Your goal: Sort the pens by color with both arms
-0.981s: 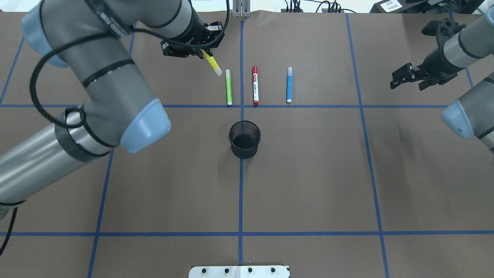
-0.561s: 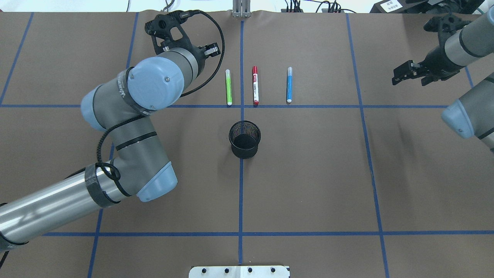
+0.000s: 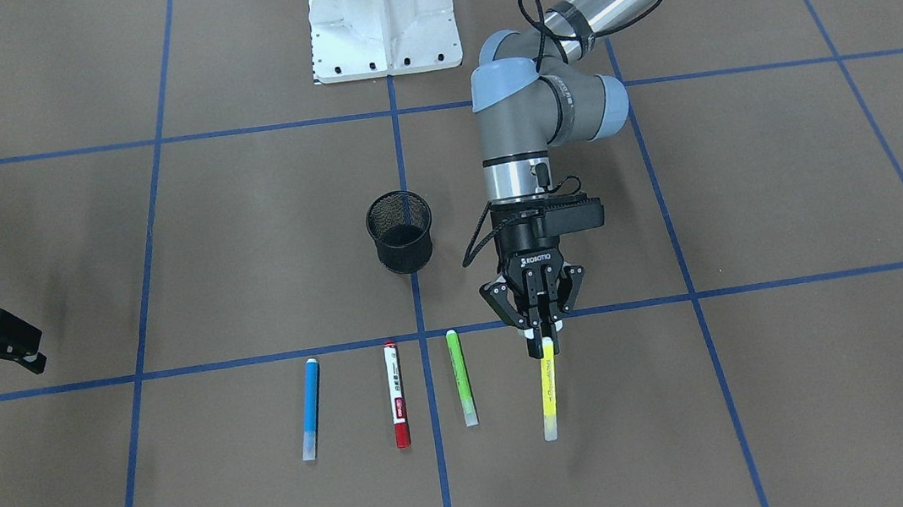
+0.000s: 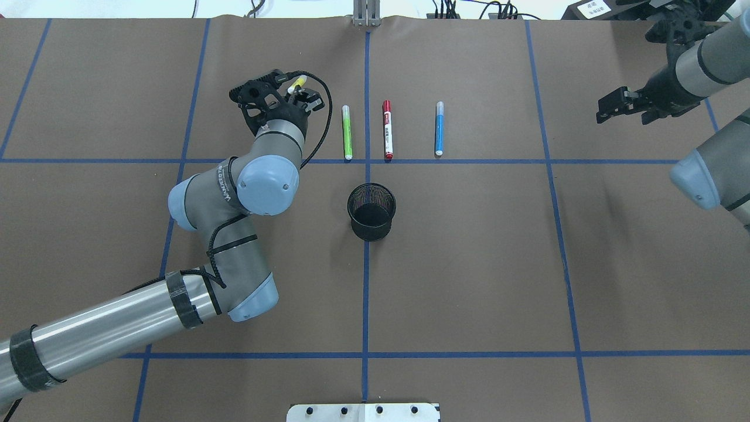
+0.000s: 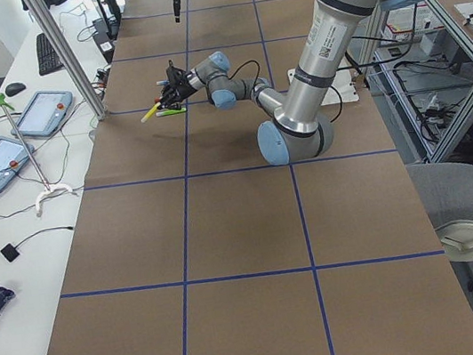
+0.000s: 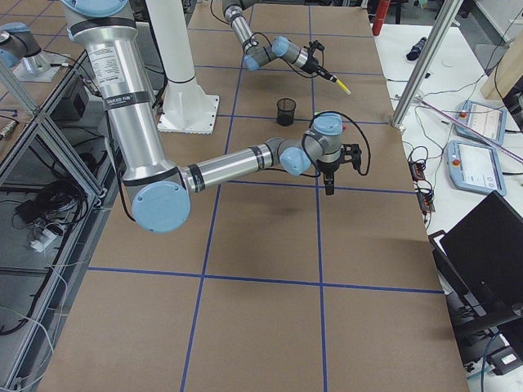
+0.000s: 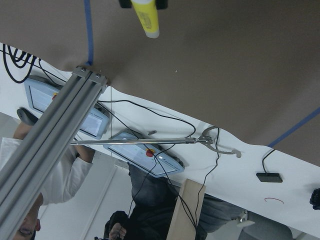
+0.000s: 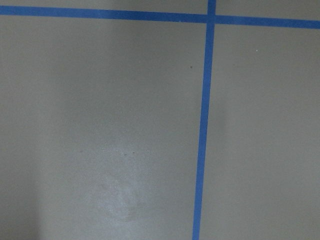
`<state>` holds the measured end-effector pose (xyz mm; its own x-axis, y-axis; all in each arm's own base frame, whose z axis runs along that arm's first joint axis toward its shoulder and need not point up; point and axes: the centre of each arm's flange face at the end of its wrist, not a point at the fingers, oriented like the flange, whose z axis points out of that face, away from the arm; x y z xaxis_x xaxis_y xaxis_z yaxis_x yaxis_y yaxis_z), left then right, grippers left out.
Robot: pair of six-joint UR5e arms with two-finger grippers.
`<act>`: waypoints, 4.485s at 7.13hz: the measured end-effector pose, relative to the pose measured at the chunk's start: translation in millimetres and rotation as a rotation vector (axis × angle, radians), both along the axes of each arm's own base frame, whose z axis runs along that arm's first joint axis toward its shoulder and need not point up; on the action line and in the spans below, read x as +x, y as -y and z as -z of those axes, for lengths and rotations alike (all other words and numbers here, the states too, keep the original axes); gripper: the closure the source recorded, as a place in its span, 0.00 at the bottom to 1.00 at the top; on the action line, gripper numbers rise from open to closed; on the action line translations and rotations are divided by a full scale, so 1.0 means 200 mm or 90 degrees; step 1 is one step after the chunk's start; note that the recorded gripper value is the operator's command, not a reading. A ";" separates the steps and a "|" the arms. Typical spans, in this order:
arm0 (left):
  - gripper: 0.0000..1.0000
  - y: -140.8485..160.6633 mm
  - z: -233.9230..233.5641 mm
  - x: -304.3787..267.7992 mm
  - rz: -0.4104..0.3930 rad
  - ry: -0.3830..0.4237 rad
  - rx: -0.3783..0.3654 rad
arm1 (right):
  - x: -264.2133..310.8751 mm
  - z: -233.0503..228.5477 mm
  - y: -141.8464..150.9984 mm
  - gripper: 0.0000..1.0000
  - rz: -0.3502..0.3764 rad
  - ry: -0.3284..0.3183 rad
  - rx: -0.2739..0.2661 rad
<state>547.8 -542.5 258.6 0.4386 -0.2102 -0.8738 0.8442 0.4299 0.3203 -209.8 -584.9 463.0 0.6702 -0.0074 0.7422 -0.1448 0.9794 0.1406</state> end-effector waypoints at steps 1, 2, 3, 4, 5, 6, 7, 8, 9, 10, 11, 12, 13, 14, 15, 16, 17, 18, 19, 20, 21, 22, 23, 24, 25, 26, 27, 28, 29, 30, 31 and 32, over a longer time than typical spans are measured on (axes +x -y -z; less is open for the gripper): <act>1.00 0.00 -0.05 0.04 0.009 0.013 -0.003 | 0.00 0.00 0.00 0.00 -0.002 0.000 -0.001; 1.00 -0.01 -0.07 0.06 0.012 0.020 -0.004 | 0.00 0.00 0.00 0.00 -0.003 0.000 -0.002; 1.00 -0.02 -0.08 0.08 0.012 0.023 -0.005 | 0.00 0.00 0.00 0.00 -0.004 0.001 -0.003; 1.00 -0.02 -0.08 0.08 0.011 0.022 -0.004 | 0.00 0.01 0.00 0.00 -0.005 0.002 -0.003; 0.95 -0.02 -0.08 0.09 0.010 0.021 -0.004 | 0.00 0.01 0.00 0.00 -0.006 0.002 -0.004; 0.69 -0.02 -0.09 0.09 0.009 0.022 -0.004 | 0.00 0.00 0.00 0.00 -0.006 0.002 -0.004; 0.38 -0.02 -0.09 0.09 0.007 0.023 -0.004 | 0.00 0.00 0.00 0.00 -0.006 0.001 -0.005; 0.22 -0.03 -0.09 0.09 0.006 0.024 -0.004 | 0.00 0.00 0.00 0.00 -0.007 0.001 -0.005; 0.04 -0.03 -0.09 0.09 0.004 0.024 -0.005 | 0.00 0.00 0.00 0.00 -0.007 0.001 -0.005; 0.02 -0.03 -0.08 0.09 0.002 0.023 -0.005 | 0.00 0.00 0.00 0.00 -0.007 0.001 -0.005; 0.02 -0.03 -0.07 0.09 -0.002 0.021 -0.004 | 0.00 0.00 0.00 0.00 -0.007 0.001 -0.005; 0.02 -0.05 -0.01 0.07 -0.024 0.018 0.003 | 0.00 0.01 0.01 0.00 -0.007 0.002 -0.004; 0.02 -0.07 0.08 0.03 -0.053 0.015 0.015 | 0.00 0.02 0.01 0.00 -0.007 0.002 -0.003; 0.02 -0.08 0.14 -0.02 -0.072 0.015 0.022 | 0.00 0.02 0.01 0.00 -0.007 0.003 -0.002; 0.01 -0.06 0.19 -0.08 -0.095 0.021 0.011 | 0.00 0.03 0.01 0.00 -0.007 0.004 0.000; 0.01 -0.02 0.24 -0.19 -0.143 0.045 -0.021 | 0.02 0.05 0.03 0.00 -0.011 0.006 0.003; 0.01 0.02 0.28 -0.37 -0.207 0.088 -0.056 | 0.07 0.10 0.07 0.00 -0.022 0.011 0.008; 0.01 0.05 0.27 -0.61 -0.279 0.135 -0.090 | 0.16 0.13 0.11 0.00 -0.037 0.012 0.008; 0.01 0.10 0.20 -0.89 -0.358 0.178 -0.125 | 0.26 0.14 0.14 0.00 -0.048 0.013 0.003; 0.01 0.14 0.10 -1.17 -0.441 0.211 -0.158 | 0.38 0.13 0.16 0.00 -0.046 0.008 0.001; 0.01 0.16 -0.05 -1.45 -0.522 0.219 -0.183 | 0.51 0.09 0.17 0.00 -0.029 -0.010 0.007; 0.01 0.16 -0.23 -1.71 -0.592 0.211 -0.193 | 0.63 0.04 0.15 0.00 -0.004 -0.033 0.010; 0.01 0.14 -0.45 -1.96 -0.643 0.212 -0.190 | 0.73 -0.05 0.10 0.00 0.030 -0.057 0.014; 0.01 0.10 -0.65 -2.12 -0.674 0.218 -0.196 | 0.81 -0.14 0.04 0.00 0.056 -0.071 0.016; 0.01 0.05 -0.79 -2.22 -0.693 0.221 -0.214 | 0.88 -0.20 -0.02 0.00 0.062 -0.069 0.012; 0.01 0.03 -0.91 -2.30 -0.709 0.226 -0.227 | 0.97 -0.25 -0.08 0.00 0.056 -0.055 0.001; 0.01 0.03 -1.01 -2.36 -0.723 0.231 -0.235 | 1.03 -0.30 -0.13 0.00 0.048 -0.042 -0.013; 0.01 0.03 -1.06 -2.39 -0.728 0.233 -0.236 | 1.06 -0.34 -0.15 0.00 0.045 -0.038 -0.024; 0.01 0.03 -1.07 -2.41 -0.727 0.234 -0.235 | 1.07 -0.36 -0.17 0.00 0.043 -0.037 -0.032; 0.01 0.05 -1.10 -2.42 -0.729 0.222 -0.240 | 1.08 -0.38 -0.17 0.00 0.043 -0.039 -0.037; 0.01 0.07 -1.15 -2.41 -0.739 0.188 -0.245 | 1.08 -0.38 -0.16 0.00 0.044 -0.042 -0.037; 0.01 0.08 -1.18 -2.42 -0.745 0.151 -0.246 | 1.06 -0.37 -0.15 0.00 0.048 -0.043 -0.036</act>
